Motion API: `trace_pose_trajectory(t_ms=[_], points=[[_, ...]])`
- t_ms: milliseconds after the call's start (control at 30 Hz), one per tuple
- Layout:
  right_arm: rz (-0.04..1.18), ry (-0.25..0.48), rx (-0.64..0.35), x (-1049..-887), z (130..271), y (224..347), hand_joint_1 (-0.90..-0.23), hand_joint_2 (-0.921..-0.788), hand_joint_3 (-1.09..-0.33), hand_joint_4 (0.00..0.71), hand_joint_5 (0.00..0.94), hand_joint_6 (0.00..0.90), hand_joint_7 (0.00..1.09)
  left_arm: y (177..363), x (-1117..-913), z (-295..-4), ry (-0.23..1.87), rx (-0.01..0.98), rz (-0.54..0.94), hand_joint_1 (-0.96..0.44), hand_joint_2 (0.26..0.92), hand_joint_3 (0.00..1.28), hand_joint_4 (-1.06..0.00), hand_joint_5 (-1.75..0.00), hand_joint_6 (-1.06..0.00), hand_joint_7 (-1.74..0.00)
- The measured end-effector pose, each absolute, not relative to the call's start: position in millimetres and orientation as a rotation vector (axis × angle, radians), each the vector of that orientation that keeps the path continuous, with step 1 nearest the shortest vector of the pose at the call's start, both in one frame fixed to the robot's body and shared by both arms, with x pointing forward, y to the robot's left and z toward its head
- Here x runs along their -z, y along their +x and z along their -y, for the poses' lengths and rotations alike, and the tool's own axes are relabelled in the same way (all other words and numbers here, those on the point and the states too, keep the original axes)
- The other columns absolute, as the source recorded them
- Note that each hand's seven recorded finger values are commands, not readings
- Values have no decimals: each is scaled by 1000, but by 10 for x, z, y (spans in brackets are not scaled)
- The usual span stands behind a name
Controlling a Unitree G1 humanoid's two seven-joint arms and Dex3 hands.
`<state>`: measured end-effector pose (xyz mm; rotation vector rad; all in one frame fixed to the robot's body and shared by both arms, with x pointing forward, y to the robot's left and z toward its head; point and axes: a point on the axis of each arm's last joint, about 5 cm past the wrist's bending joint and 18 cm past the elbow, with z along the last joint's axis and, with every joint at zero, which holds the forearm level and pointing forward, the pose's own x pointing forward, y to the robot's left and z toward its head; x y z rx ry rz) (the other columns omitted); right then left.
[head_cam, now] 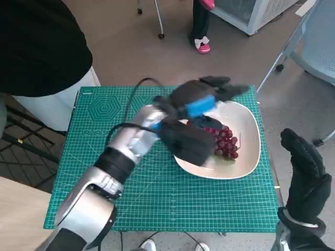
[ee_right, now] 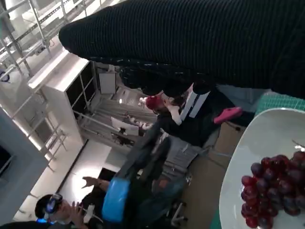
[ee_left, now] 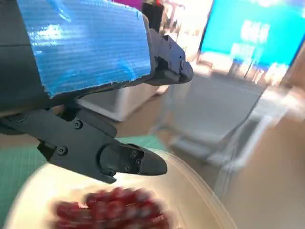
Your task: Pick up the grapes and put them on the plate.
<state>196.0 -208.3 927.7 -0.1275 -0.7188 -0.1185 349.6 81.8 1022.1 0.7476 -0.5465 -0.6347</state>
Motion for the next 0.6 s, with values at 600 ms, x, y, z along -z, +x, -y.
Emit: trace_pose_trajectory(t_ms=[600], points=[[722, -100, 76, -9304, 2026, 2028, -618, -921, -856, 457, 5, 190, 208, 3434, -9720, -1544, -221, 677, 445, -603, 921, 412, -48, 0, -153, 0]])
